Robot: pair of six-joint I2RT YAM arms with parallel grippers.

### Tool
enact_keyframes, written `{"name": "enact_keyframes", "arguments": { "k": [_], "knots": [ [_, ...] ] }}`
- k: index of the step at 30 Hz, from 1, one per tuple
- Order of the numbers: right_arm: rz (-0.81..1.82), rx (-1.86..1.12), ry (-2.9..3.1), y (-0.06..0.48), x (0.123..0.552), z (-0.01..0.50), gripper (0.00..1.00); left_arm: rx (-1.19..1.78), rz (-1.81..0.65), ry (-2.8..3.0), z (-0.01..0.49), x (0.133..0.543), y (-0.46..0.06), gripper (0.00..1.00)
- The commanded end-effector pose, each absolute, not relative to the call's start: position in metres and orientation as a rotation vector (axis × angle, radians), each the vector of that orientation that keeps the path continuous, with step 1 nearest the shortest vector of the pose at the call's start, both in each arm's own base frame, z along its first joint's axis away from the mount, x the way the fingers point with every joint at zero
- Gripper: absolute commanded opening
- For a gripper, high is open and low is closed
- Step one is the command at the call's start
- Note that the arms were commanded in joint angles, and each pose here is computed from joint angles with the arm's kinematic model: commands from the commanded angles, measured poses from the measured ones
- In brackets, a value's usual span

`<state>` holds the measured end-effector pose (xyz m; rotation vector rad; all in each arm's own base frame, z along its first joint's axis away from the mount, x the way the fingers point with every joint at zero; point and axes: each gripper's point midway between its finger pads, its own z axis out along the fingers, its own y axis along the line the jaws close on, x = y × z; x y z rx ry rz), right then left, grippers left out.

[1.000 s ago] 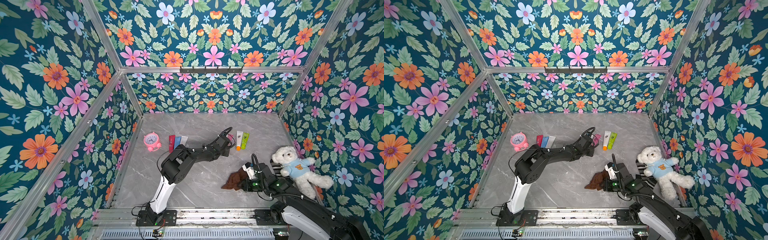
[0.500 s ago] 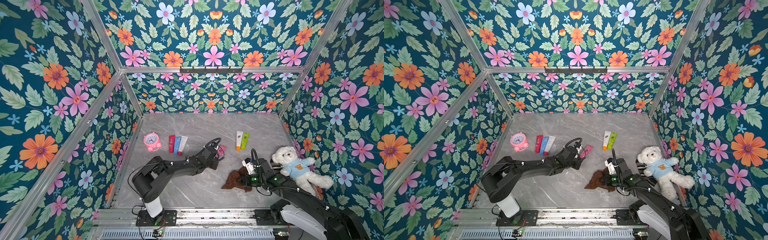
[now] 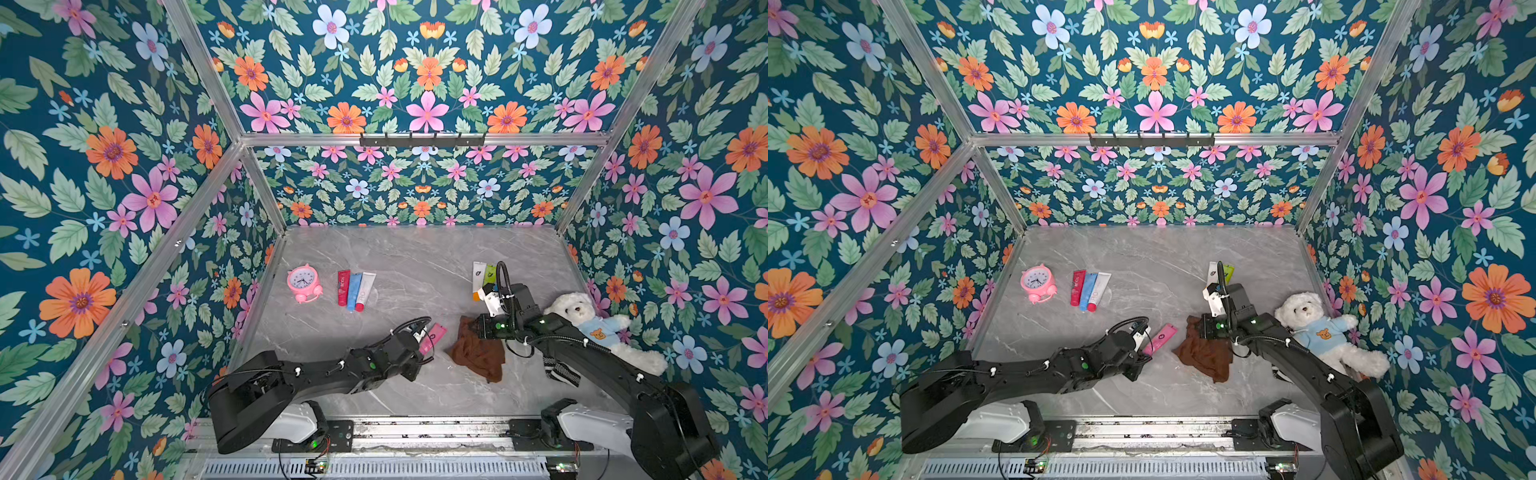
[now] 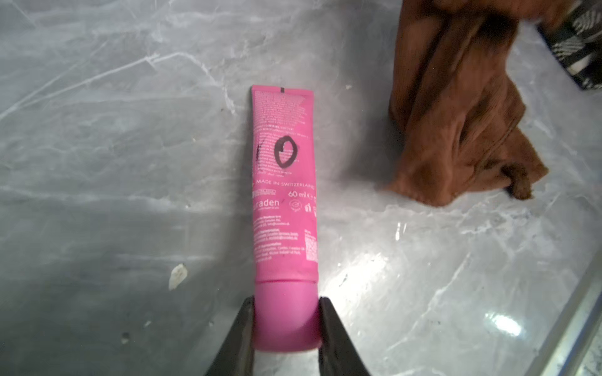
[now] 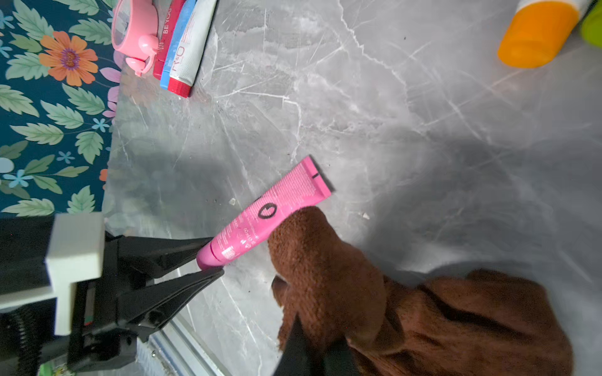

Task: Wipe the surface of the toothpaste tube
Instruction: Move the toothpaste to the center of the board, then wipe the dirt from the toothpaste tube.

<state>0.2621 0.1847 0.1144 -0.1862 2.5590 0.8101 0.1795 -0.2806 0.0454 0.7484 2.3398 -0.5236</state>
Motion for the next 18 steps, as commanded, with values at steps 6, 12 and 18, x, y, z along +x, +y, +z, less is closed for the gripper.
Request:
{"name": "enact_keyframes", "arguments": {
  "k": [6, 12, 18],
  "knots": [
    [0.812, -0.317, 2.610, 0.217, 0.270, 0.099, 0.00, 0.722, -0.561, 2.310, 0.046, 0.181, -0.286, 0.08],
    [0.916, -0.371, 2.654, 0.255, 0.267, 0.070, 0.00, 0.747, -0.581, 2.314, 0.042, 0.177, -0.288, 0.08],
    [0.925, -0.357, 2.646, 0.263, 0.280, 0.064, 0.00, 0.776, -0.598, 2.327, 0.036, 0.173, -0.291, 0.06]
  ]
}}
